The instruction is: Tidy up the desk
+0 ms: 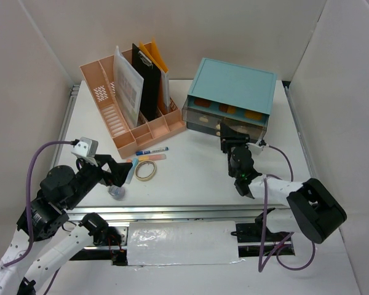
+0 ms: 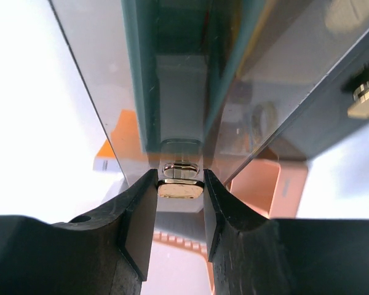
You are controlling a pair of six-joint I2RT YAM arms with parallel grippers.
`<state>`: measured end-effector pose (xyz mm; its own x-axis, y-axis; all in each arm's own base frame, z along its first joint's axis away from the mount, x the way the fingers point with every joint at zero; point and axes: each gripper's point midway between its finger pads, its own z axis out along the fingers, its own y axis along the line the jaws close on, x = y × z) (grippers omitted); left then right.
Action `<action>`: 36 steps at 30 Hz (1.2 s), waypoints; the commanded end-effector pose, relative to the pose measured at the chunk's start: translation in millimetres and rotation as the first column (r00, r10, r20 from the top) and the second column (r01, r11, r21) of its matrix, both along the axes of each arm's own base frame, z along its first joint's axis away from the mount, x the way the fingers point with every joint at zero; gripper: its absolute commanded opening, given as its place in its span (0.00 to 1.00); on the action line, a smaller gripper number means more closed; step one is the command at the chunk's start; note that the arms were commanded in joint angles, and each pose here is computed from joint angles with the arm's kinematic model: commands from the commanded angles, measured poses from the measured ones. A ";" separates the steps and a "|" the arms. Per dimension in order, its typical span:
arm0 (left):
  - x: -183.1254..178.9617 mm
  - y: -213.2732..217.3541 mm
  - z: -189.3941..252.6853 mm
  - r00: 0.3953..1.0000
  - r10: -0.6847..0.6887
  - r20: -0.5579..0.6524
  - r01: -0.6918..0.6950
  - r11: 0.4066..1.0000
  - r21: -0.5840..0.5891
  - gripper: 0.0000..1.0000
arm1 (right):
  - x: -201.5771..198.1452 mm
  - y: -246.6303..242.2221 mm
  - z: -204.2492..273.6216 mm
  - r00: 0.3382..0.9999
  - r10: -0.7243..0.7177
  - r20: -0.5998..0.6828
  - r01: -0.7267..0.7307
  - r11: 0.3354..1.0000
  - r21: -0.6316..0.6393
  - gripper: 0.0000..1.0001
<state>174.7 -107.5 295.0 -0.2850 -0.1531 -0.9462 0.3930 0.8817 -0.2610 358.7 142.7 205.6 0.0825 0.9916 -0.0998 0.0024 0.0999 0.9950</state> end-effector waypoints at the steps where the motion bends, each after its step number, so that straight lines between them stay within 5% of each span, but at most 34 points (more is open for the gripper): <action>1: 6.9 -1.9 6.7 1.000 0.011 0.029 -0.011 1.000 -0.013 1.00 | -18.0 9.9 4.2 0.999 0.036 0.016 -0.037 0.999 0.032 0.21; 7: 9.0 3.1 6.7 0.999 0.044 0.026 -0.044 0.999 -0.016 0.99 | -32.0 19.8 1.9 0.997 0.079 0.001 -0.079 0.997 0.016 0.25; 10: 10.4 8.5 6.4 0.997 0.077 0.023 -0.077 0.997 -0.018 1.00 | -37.6 19.5 -0.3 0.996 0.088 -0.008 -0.088 0.996 0.016 0.44; 12: 10.9 11.5 7.1 0.995 0.098 0.021 -0.097 0.995 -0.026 1.00 | -42.5 16.3 -1.6 0.996 0.085 -0.014 -0.085 0.996 0.011 0.65; 13: 11.7 14.7 6.4 0.993 0.116 0.019 -0.116 0.993 -0.023 0.99 | -44.0 16.0 -0.4 0.996 0.087 -0.015 -0.087 0.996 0.008 0.85; 14: 12.6 16.0 5.9 0.992 0.128 0.014 -0.127 0.992 -0.024 0.99 | -46.9 18.0 1.7 0.995 0.096 -0.014 -0.096 0.995 0.004 0.92; 26: 24.5 58.2 -7.1 0.904 0.418 -0.087 -0.421 0.907 -0.015 1.00 | -76.2 49.6 15.5 0.973 0.212 -0.092 -0.225 0.958 -0.176 0.97; 33: 15.7 103.0 -12.2 0.760 0.639 -0.124 -0.645 0.764 -0.016 1.00 | -99.5 137.4 3.7 0.924 0.308 -0.227 -0.383 0.761 -0.523 0.98; 36: 4.0 122.4 -10.4 0.690 0.709 -0.145 -0.721 0.692 -0.047 0.99 | -100.7 193.9 -0.4 0.847 0.446 -0.290 -0.511 0.530 -0.677 0.98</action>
